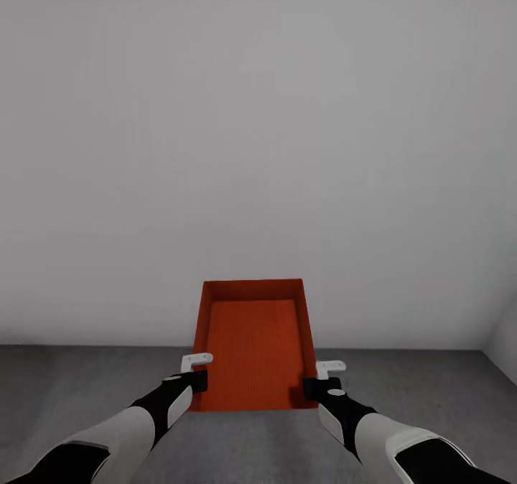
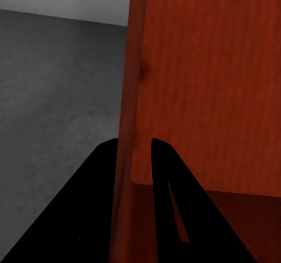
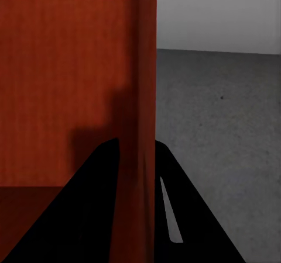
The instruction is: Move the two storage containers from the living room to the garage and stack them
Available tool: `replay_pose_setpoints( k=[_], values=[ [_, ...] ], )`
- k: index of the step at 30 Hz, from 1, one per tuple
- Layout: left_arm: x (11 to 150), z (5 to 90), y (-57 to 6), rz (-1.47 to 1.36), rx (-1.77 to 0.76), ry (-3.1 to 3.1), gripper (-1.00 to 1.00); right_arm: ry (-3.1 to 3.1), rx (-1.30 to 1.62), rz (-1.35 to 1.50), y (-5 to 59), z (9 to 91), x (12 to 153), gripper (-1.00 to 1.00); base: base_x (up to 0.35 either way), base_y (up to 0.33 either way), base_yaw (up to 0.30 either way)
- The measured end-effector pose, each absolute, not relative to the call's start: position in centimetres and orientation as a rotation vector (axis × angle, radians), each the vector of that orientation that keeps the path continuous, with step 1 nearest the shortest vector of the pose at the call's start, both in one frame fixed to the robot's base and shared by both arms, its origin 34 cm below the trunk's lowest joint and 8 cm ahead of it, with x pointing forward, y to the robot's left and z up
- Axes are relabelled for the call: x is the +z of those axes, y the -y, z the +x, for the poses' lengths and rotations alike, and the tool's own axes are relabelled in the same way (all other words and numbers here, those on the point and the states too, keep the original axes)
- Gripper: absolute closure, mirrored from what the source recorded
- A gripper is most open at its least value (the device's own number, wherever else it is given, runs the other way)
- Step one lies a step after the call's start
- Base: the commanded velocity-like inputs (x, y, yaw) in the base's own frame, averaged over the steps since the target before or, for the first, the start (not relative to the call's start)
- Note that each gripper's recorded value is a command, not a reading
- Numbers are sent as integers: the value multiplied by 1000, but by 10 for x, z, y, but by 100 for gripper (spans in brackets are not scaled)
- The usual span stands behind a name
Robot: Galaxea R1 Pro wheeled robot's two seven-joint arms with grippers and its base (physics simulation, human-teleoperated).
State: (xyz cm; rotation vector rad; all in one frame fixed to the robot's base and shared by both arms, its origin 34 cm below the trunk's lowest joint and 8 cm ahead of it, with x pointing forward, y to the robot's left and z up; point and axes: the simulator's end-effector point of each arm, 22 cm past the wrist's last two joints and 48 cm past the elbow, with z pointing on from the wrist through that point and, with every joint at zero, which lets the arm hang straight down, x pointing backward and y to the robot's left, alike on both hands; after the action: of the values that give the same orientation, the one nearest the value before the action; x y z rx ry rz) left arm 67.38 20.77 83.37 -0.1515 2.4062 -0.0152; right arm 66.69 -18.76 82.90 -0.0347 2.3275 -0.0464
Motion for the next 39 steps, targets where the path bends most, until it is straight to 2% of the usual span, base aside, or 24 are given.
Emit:
replay_pose_setpoints(
  k=[39],
  values=[
    [794, 665, -208, -155, -11, -2467, 100, -2389, -46, -38, 188, 658, 790, 100, 0, 0, 0]
  ],
)
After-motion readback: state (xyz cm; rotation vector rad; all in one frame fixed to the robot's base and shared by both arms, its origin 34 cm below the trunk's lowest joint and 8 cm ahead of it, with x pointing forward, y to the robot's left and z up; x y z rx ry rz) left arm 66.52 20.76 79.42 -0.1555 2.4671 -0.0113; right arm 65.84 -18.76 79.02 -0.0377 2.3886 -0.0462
